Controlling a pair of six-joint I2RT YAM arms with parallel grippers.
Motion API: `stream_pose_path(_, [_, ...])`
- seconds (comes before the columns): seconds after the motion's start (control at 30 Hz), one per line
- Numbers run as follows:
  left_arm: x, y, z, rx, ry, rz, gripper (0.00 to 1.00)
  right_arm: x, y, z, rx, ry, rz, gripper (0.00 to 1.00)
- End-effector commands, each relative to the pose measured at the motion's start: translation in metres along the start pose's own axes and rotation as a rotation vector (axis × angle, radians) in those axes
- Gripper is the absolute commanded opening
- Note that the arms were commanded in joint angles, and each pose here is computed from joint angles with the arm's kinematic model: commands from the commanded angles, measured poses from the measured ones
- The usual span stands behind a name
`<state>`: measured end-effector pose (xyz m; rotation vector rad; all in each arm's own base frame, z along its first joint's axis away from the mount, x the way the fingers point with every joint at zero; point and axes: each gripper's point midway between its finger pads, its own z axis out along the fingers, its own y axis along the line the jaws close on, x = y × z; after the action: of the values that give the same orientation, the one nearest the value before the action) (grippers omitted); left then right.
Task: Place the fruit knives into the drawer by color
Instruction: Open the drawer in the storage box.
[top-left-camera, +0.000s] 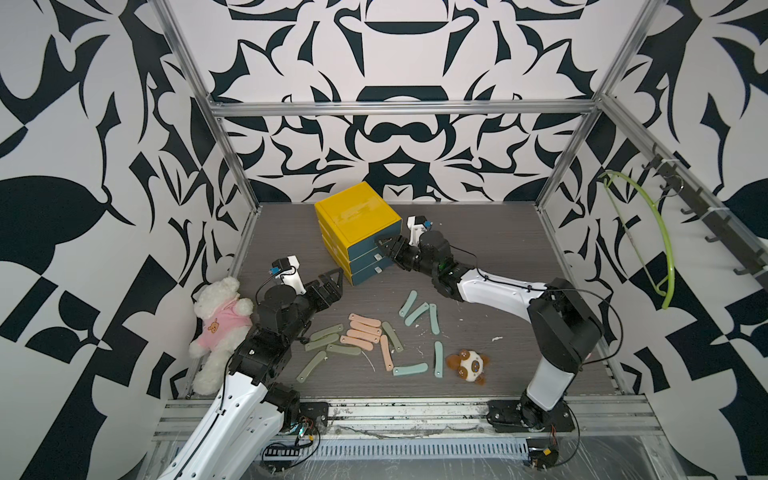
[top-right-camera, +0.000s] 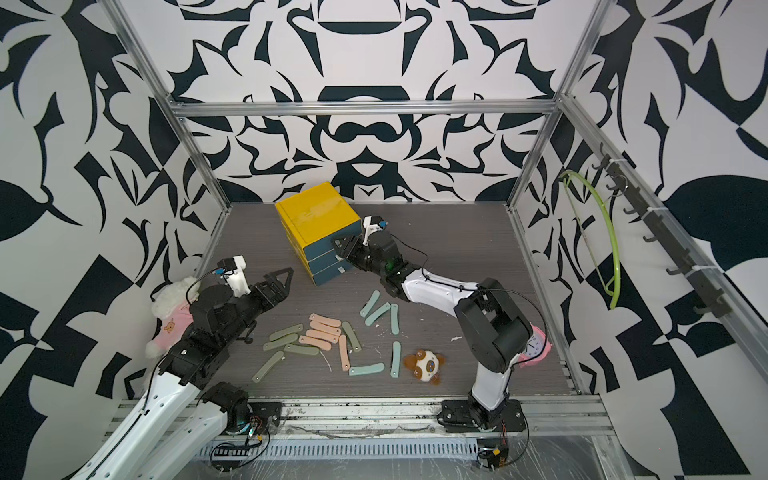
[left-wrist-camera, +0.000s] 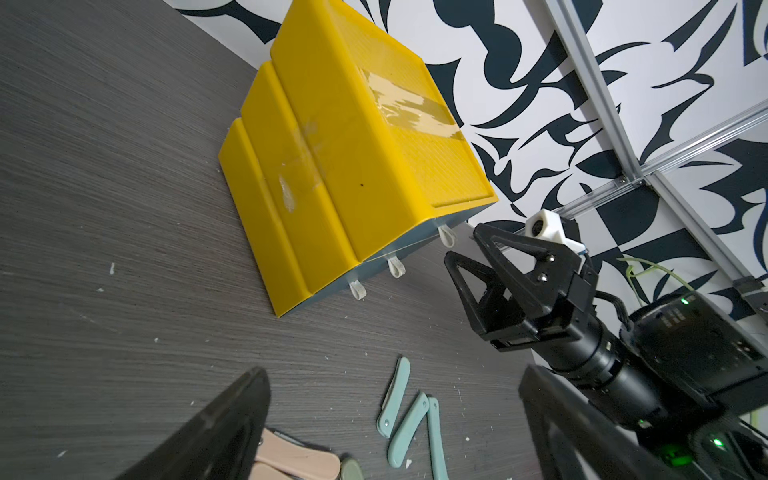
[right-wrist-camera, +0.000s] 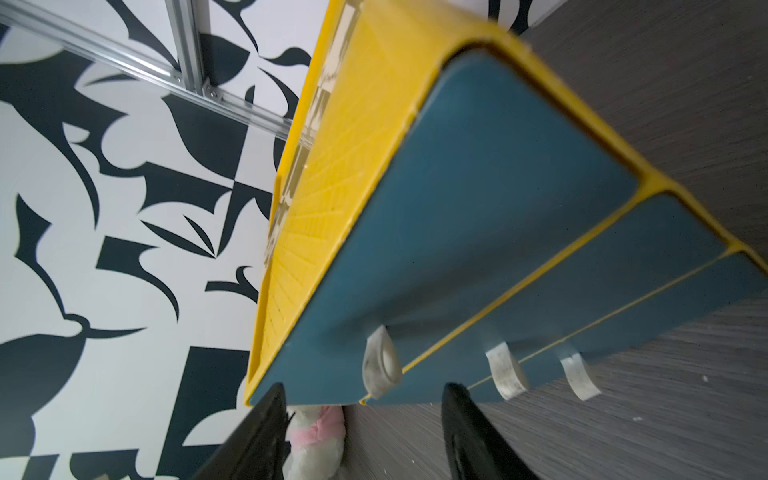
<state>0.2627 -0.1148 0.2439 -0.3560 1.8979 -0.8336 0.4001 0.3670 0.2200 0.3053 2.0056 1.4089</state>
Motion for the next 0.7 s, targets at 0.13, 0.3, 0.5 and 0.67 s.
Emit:
stream_pose_path(0.13, [-0.001, -0.001, -0.002, 0.0, -0.003, 0.005, 0.99, -0.025, 0.031, -0.002, -0.117, -0.125, 0.101, 0.49])
stream_pose_path(0.3, [0.0, -0.001, -0.002, 0.002, 0.003, 0.006, 0.99, -0.018, 0.022, 0.004, -0.107, -0.11, 0.166, 0.43])
stream_pose_path(0.5, [-0.001, -0.001, -0.004, 0.001, -0.004, 0.006, 0.99, -0.005, 0.013, 0.004, -0.074, -0.098, 0.219, 0.43])
stream_pose_path(0.67, [-0.001, 0.0, -0.004, -0.001, -0.007, 0.009, 0.99, 0.001, 0.011, 0.006, -0.064, -0.091, 0.233, 0.43])
